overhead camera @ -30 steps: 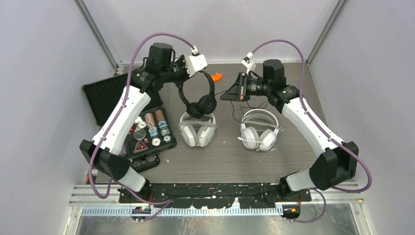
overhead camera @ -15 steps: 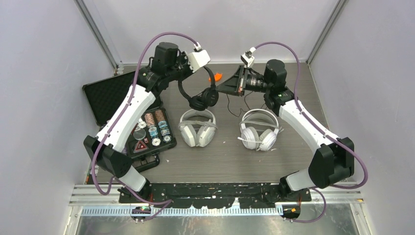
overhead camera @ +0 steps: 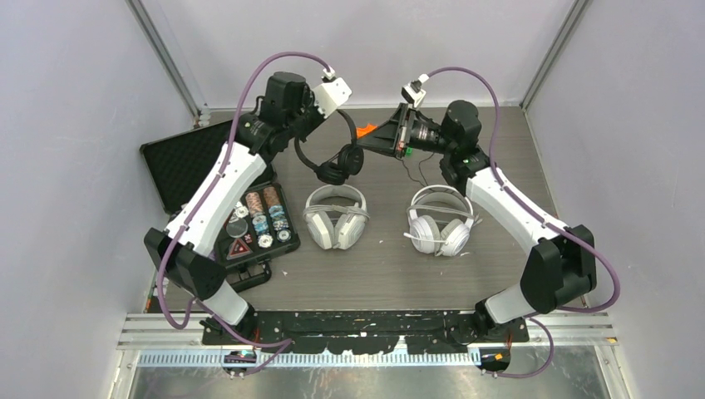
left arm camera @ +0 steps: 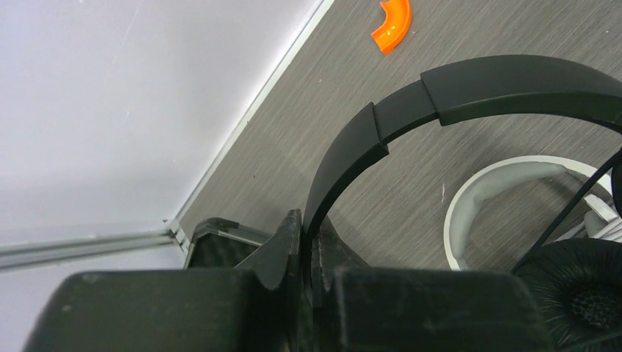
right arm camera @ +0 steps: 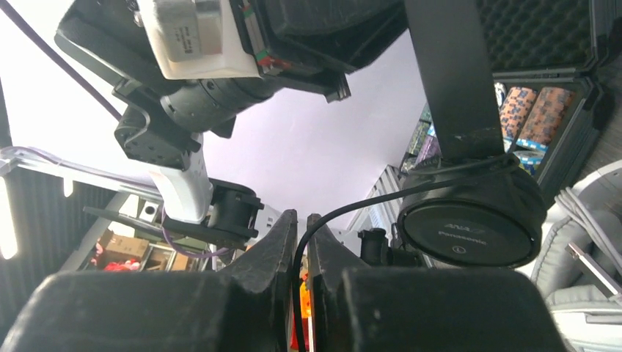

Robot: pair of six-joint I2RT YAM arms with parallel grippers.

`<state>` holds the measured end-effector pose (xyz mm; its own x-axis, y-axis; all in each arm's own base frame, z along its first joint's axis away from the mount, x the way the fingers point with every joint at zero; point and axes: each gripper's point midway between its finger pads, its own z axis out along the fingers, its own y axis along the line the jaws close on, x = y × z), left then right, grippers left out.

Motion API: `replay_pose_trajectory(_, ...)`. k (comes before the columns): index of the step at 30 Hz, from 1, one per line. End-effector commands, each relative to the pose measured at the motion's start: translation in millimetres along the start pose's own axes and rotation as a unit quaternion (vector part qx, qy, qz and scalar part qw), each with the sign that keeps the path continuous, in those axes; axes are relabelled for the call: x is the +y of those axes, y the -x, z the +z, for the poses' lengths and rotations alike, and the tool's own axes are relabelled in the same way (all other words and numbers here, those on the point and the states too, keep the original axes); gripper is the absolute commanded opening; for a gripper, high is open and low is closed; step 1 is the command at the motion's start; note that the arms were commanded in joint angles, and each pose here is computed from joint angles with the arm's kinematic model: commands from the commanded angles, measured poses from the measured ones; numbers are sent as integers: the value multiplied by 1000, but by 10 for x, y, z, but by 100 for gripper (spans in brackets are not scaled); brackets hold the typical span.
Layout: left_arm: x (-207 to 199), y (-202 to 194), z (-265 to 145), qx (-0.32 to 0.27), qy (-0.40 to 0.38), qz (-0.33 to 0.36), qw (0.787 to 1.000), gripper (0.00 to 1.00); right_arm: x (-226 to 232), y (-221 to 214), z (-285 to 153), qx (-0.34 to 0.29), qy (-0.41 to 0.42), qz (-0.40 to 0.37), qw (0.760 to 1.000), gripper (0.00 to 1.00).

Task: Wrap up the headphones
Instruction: Wrap the headphones cable around the headphones.

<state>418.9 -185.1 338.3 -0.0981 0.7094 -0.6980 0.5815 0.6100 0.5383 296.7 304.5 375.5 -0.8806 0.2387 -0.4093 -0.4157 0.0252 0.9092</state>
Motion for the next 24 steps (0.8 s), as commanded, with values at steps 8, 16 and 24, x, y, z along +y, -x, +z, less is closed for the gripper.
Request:
replay_pose_trajectory(8, 21, 176, -260, -41, 9, -66, 997, 0, 100, 484, 93, -86, -58, -114, 988, 0)
replay_pose_trajectory(16, -126, 101, -299, -44, -13, -75, 996, 0, 25, 571, 169, -84, -63, -104, 989, 0)
replay_pose_trajectory(24, -148, 158, -309, -55, -19, -94, 994, 0, -8, 579, 156, -83, -79, -119, 986, 0)
